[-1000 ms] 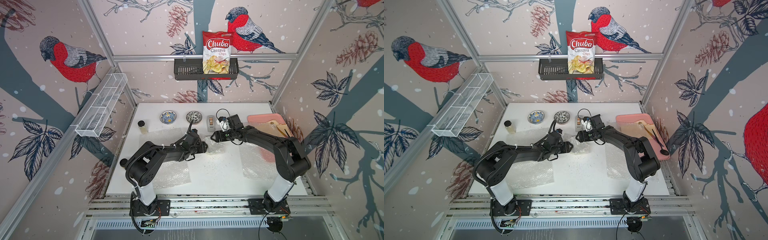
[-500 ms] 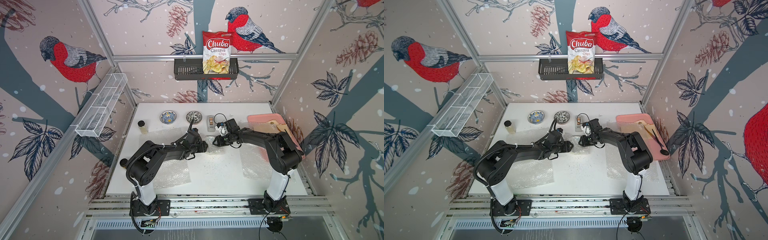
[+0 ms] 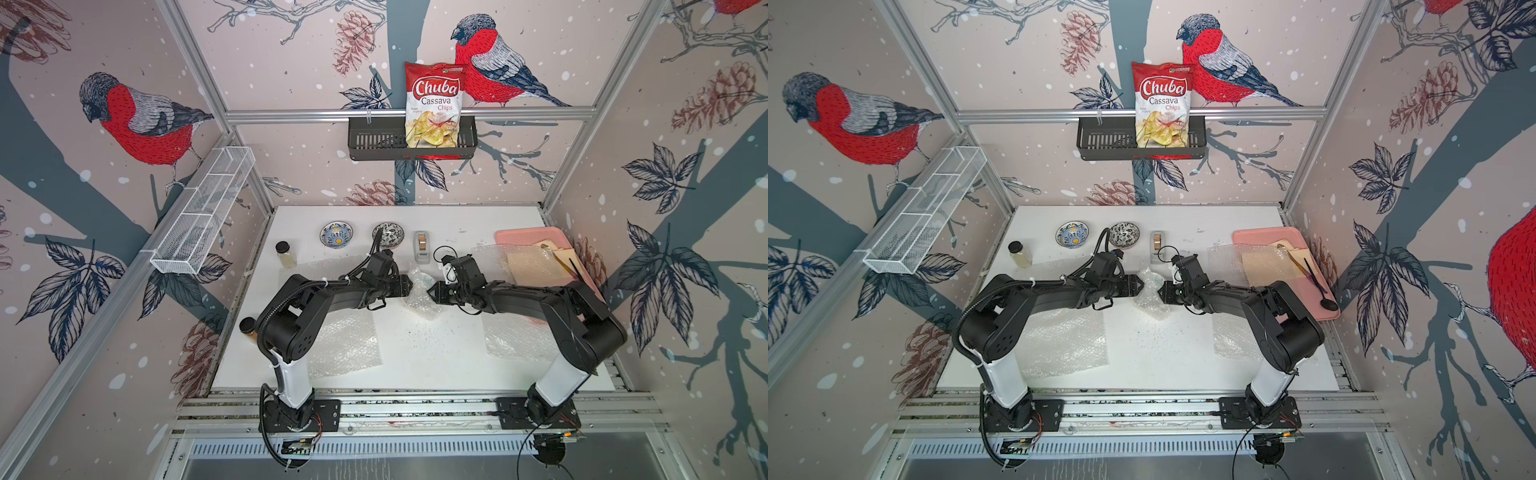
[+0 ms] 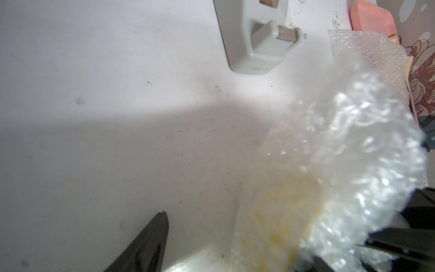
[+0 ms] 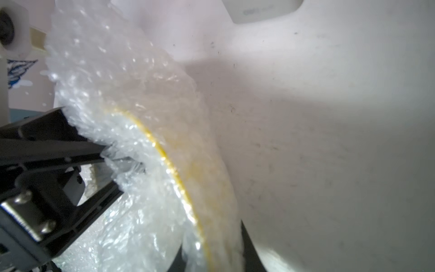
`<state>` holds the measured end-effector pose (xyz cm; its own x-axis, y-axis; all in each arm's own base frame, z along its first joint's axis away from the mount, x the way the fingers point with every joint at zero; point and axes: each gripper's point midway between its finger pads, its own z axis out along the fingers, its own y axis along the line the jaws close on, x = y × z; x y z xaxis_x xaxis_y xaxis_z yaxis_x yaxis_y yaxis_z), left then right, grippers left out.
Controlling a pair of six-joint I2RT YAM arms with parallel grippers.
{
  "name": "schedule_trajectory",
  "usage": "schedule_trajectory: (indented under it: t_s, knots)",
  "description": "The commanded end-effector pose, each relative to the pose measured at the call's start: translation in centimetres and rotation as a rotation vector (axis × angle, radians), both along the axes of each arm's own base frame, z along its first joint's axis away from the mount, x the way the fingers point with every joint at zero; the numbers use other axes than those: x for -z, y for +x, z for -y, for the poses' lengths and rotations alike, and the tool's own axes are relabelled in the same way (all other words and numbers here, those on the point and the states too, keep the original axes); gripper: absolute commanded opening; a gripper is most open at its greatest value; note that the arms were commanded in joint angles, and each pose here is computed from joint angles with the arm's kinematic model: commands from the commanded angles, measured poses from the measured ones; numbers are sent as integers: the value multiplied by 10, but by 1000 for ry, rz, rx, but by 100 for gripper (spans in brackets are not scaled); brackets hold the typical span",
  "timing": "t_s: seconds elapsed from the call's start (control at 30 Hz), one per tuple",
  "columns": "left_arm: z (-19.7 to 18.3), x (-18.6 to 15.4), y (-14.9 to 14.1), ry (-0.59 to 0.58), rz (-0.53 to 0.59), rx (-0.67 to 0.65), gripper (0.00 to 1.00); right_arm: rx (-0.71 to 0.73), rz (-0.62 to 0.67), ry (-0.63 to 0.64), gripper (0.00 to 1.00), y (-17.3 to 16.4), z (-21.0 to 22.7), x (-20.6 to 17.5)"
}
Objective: Wrap bowls in bubble wrap
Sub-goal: Wrap the bowl in bubble wrap.
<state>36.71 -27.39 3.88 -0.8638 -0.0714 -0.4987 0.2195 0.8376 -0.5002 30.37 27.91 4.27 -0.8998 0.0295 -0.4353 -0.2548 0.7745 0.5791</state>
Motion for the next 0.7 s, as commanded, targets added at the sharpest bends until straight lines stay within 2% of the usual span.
schedule_trajectory:
  t_s: [0.0, 0.23, 0.5, 0.67]
  knots:
    - [-21, -6, 20, 62, 40, -111, 73, 38, -64, 173, 19, -12, -25, -20]
    - [-20, -31, 3, -11, 39, -92, 80, 147, -67, 258, 11, -9, -20, -34]
    - [-26, -60, -32, -118, 41, -73, 86, 184, -123, 303, 11, -11, -23, -26]
    - [-22, -62, -52, -160, 25, -53, 88, 191, -142, 307, 10, -15, -26, -19]
